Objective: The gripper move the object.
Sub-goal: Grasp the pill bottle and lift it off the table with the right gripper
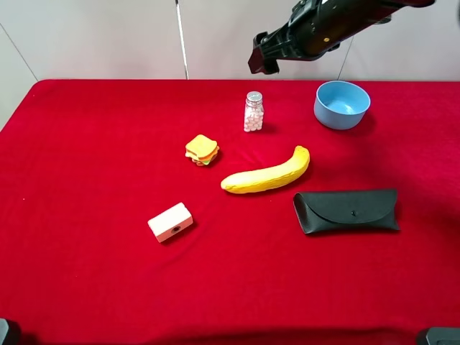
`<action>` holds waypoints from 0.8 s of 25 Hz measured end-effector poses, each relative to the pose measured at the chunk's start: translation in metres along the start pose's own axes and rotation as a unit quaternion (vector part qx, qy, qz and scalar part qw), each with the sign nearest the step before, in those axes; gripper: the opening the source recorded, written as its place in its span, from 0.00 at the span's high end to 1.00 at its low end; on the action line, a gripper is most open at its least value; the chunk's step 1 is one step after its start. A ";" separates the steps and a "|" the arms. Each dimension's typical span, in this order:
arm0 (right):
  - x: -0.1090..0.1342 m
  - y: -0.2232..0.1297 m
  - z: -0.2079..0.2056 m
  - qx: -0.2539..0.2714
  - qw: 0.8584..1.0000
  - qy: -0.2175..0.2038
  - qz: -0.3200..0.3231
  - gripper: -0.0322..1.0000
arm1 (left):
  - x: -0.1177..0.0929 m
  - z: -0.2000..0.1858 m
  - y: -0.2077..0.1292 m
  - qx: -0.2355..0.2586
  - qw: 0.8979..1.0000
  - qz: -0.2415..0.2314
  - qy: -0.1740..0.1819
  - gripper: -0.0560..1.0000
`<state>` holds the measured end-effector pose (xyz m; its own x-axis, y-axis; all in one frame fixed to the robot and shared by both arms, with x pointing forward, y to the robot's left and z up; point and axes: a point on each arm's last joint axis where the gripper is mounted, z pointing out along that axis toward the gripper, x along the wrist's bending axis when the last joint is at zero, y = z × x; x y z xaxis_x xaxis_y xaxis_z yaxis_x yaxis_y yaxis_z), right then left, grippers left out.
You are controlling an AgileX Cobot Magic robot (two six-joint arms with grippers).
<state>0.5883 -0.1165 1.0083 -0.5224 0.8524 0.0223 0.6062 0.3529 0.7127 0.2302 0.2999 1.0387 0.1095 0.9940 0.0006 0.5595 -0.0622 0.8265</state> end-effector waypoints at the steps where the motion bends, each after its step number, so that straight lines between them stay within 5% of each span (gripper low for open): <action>1: 0.001 0.000 0.004 0.002 1.000 0.001 -0.001 0.30 | 0.000 0.000 0.000 0.000 1.000 0.000 0.000 0.02; 20: 0.014 -0.021 0.072 0.038 0.999 0.011 -0.004 0.30 | 0.001 0.000 0.000 0.000 1.000 0.002 0.004 0.02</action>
<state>0.6113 -0.0841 0.9427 -0.5397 0.8413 0.0318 0.6453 0.3892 0.6573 0.2302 0.3005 1.0387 0.1053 0.9944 0.0071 0.5594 -0.0652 0.8263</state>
